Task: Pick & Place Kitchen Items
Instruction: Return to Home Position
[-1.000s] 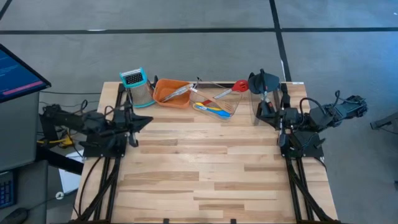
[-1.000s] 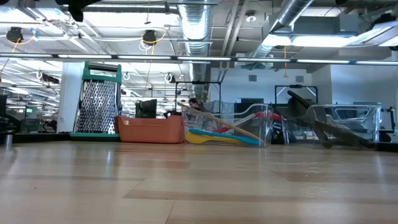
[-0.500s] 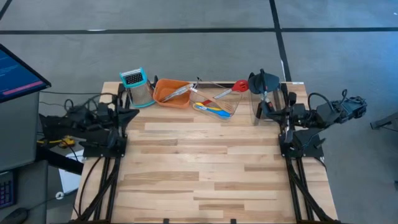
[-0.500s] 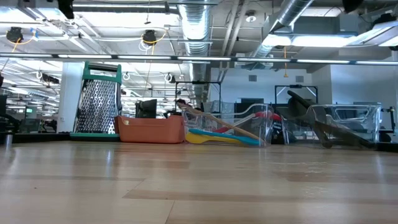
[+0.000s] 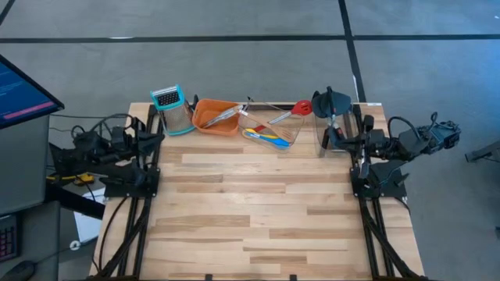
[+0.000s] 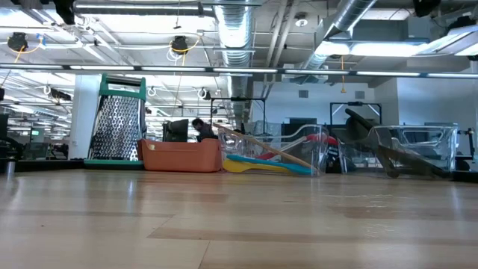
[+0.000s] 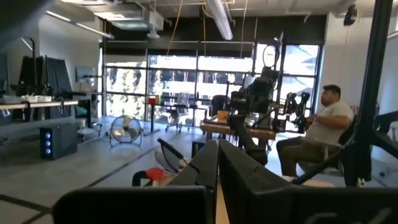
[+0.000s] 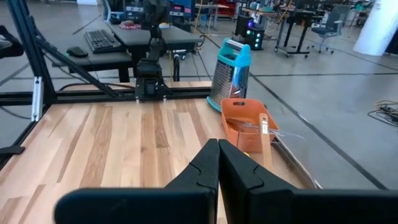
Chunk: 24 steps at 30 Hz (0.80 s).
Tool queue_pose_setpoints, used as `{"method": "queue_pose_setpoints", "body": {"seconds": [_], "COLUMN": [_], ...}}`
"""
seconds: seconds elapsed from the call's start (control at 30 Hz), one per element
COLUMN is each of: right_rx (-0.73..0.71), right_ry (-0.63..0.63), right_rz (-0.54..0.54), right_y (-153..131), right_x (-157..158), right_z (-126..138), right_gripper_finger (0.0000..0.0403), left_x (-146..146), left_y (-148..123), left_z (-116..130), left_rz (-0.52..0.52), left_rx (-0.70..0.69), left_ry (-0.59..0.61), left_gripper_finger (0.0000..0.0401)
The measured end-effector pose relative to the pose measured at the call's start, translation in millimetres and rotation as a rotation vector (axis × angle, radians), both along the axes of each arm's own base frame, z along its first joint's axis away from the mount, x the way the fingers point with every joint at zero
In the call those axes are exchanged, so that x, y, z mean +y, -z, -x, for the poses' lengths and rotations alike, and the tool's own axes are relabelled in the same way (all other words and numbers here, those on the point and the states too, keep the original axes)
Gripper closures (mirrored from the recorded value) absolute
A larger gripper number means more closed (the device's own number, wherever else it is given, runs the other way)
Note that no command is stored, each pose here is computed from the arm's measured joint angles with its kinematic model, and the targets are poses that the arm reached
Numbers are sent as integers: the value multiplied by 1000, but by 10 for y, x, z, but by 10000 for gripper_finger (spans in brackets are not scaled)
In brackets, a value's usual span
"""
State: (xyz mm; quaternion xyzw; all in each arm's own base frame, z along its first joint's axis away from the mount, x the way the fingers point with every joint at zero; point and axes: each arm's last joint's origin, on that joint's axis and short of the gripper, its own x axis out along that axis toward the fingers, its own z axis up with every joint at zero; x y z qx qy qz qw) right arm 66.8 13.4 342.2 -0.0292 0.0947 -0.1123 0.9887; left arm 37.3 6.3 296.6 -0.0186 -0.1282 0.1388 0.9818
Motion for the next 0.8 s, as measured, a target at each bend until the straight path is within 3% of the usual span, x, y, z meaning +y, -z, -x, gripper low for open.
{"method": "queue_pose_setpoints", "body": {"seconds": [0.63, 0.8], "right_rx": [-144, -188], "right_ry": [75, -20], "right_rz": [-52, -27], "right_y": [44, 218], "right_x": [-276, -275], "right_z": [504, 546], "right_gripper_finger": [403, 403], "left_x": [-2, -2], "left_y": [74, 74], "left_z": [-15, -15], "left_rz": [-12, -11], "left_rx": [75, 76], "left_ry": [0, 0], "left_gripper_finger": [400, 400]}}
